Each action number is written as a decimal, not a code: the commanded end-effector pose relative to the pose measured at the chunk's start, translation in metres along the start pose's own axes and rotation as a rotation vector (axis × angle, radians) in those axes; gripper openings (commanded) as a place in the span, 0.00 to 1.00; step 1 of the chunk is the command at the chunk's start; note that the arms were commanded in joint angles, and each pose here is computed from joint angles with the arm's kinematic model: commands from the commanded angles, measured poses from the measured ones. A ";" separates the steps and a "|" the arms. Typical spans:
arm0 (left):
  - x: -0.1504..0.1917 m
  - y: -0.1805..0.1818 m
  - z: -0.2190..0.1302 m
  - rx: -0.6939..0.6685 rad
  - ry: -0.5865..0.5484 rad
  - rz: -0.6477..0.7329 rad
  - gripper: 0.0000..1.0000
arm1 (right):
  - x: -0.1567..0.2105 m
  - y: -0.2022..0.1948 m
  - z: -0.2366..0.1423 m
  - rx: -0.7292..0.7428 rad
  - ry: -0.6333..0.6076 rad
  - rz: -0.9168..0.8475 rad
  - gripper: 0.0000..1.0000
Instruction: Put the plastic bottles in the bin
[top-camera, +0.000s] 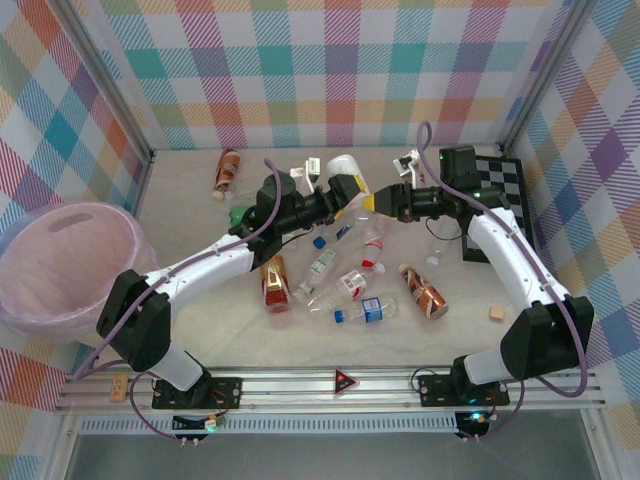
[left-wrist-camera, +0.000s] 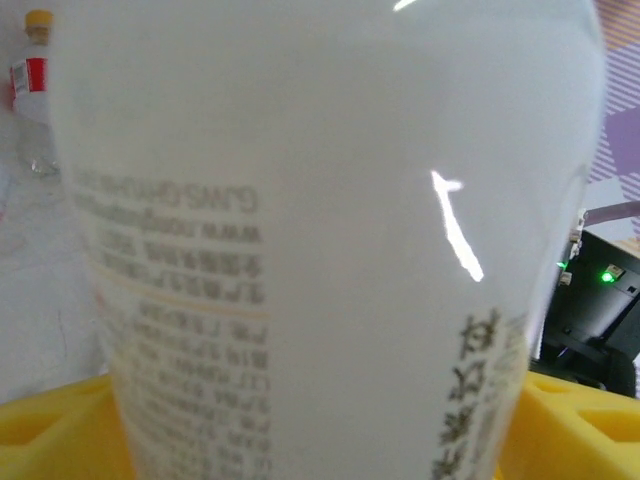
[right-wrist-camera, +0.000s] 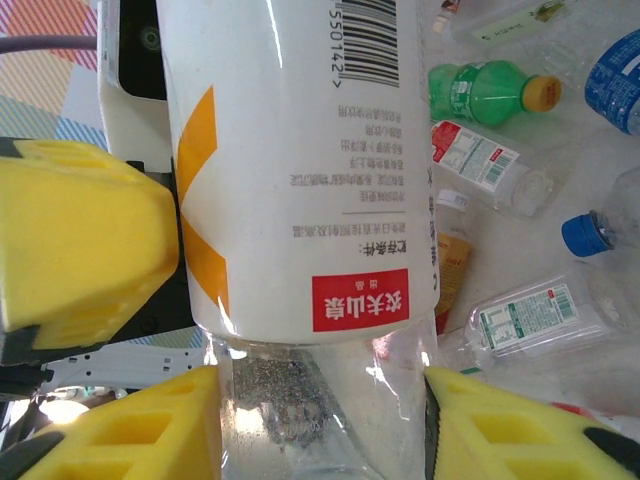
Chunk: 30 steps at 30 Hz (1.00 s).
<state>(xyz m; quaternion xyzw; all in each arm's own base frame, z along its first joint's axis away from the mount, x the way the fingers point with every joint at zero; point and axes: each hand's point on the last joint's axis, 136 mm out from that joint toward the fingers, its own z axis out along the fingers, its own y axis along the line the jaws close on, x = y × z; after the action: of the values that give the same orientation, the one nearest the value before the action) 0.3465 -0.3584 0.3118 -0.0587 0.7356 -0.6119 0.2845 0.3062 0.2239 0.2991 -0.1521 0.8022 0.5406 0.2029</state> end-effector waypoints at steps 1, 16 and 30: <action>-0.003 -0.013 0.004 0.046 -0.019 0.010 0.76 | -0.003 0.006 0.004 -0.051 0.002 -0.027 0.48; -0.016 -0.022 0.006 -0.052 -0.030 0.108 0.63 | -0.028 0.013 -0.026 0.008 -0.068 -0.043 0.90; -0.092 -0.070 -0.106 -0.407 -0.239 0.420 0.55 | -0.039 -0.032 -0.094 0.150 -0.273 0.110 0.94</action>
<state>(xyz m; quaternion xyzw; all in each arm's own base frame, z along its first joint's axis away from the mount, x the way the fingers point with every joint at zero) 0.3638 -0.2969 0.3899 -0.0263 0.7959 -0.4357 0.4195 0.3423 0.1238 0.3330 -0.0246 0.8163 0.4871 0.3094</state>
